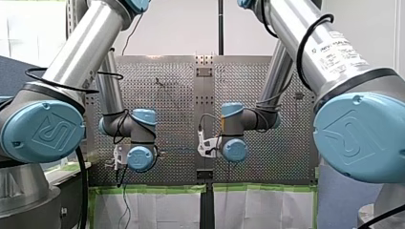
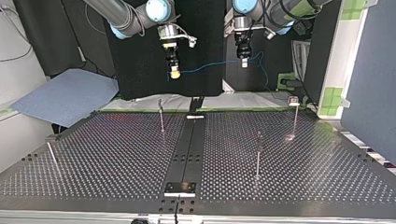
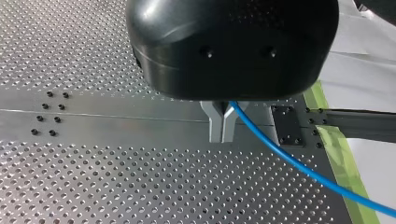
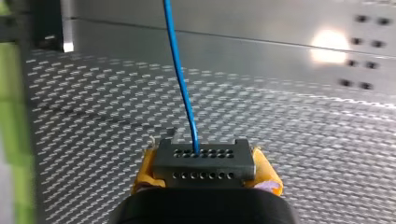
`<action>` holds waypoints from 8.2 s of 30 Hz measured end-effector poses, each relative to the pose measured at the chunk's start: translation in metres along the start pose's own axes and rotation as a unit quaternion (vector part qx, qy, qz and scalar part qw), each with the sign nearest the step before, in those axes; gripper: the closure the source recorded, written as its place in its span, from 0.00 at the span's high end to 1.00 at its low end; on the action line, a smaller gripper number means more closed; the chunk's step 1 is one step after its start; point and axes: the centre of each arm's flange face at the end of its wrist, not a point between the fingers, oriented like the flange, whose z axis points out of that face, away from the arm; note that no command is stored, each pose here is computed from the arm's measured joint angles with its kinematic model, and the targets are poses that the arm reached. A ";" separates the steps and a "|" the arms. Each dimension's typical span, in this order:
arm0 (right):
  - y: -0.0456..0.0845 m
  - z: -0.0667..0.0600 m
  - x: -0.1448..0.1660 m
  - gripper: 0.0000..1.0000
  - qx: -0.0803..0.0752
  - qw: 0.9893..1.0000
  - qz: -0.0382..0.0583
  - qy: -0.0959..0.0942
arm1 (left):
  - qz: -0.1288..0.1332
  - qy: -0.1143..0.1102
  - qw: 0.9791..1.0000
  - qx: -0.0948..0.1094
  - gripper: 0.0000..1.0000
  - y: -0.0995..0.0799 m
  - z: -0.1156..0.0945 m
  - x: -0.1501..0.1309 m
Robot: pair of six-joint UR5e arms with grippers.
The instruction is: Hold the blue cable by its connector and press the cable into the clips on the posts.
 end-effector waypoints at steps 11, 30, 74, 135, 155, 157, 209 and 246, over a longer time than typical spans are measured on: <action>0.002 -0.014 -0.036 0.00 0.006 0.997 -0.020 -0.074 | 0.000 0.000 1.000 0.000 0.00 0.000 0.000 0.000; -0.001 -0.001 0.006 0.00 0.024 0.997 0.026 -0.068 | 0.060 0.012 0.997 -0.053 0.00 0.017 0.000 -0.024; -0.030 0.067 0.212 0.00 0.100 0.991 0.073 0.048 | -0.029 -0.083 0.994 -0.071 0.00 0.014 0.062 -0.231; -0.035 0.112 0.294 0.00 0.100 0.987 0.085 0.092 | 0.014 -0.012 0.999 -0.046 0.00 0.065 0.102 -0.330; -0.047 0.135 0.296 0.00 0.107 0.986 0.086 0.094 | -0.006 -0.023 0.999 -0.044 0.00 0.056 0.134 -0.338; -0.047 0.137 0.298 0.00 0.107 0.986 0.086 0.096 | -0.005 -0.019 0.999 -0.044 0.00 0.056 0.138 -0.335; -0.011 0.190 0.297 0.00 0.074 0.988 0.093 0.104 | -0.065 -0.050 0.996 -0.031 0.00 0.085 0.233 -0.354; -0.006 0.196 0.284 0.00 0.070 0.989 0.091 0.092 | -0.074 0.013 0.997 -0.032 1.00 0.076 0.224 -0.331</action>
